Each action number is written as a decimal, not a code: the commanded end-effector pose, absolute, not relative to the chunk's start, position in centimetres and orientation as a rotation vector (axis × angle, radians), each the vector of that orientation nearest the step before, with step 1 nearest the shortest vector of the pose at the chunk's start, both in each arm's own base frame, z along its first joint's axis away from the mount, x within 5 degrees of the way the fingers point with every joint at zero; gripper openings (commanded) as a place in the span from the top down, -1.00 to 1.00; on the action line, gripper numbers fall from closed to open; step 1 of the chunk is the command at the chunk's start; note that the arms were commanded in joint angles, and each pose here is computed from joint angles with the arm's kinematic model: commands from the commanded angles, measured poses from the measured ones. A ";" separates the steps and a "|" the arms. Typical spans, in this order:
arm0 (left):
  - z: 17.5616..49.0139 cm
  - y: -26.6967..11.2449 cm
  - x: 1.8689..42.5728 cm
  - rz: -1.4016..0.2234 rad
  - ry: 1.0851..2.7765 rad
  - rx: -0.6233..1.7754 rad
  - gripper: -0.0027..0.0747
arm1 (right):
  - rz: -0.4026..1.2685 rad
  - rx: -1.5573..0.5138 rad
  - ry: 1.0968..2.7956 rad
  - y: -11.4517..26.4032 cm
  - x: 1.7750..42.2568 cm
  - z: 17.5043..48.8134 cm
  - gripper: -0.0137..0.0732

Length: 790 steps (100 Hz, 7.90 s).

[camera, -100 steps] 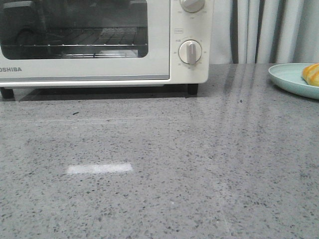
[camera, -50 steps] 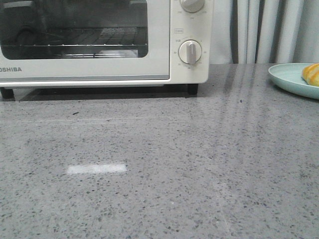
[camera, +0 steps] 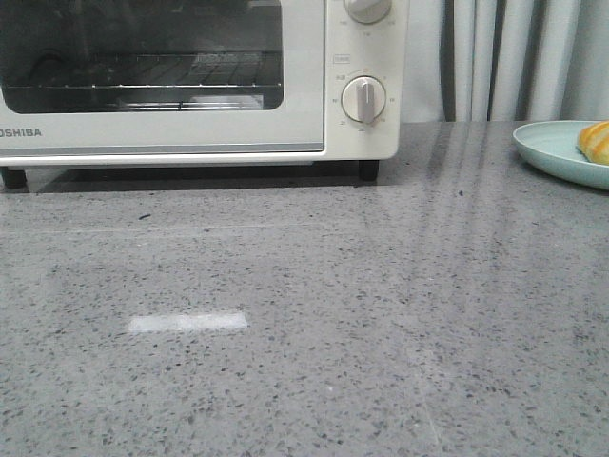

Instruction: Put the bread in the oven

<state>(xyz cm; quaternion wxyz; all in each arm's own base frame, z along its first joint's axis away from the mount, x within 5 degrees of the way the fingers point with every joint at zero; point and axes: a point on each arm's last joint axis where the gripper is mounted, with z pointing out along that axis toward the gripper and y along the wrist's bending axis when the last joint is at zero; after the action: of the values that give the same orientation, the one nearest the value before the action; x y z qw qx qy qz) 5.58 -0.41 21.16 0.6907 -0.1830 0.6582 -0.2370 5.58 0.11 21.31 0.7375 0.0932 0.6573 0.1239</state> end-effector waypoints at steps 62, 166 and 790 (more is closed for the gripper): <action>34.9 -3.0 10.5 -0.341 1.600 0.125 0.99 | 0.158 0.061 1.525 0.4 5.9 33.8 0.80; 38.1 -11.5 25.4 -0.335 1.669 0.335 0.99 | 0.239 0.102 1.587 0.7 6.7 34.4 0.80; 33.5 -4.7 4.0 -0.628 1.535 0.508 0.99 | 0.304 -0.999 1.903 28.2 23.2 39.0 0.84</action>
<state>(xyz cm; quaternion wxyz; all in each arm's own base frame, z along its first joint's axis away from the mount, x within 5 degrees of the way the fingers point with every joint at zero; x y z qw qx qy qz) 3.91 -4.91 32.00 0.6215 0.2506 0.6943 -0.2625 21.86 28.69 36.72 0.4077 -0.4337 0.7956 0.1125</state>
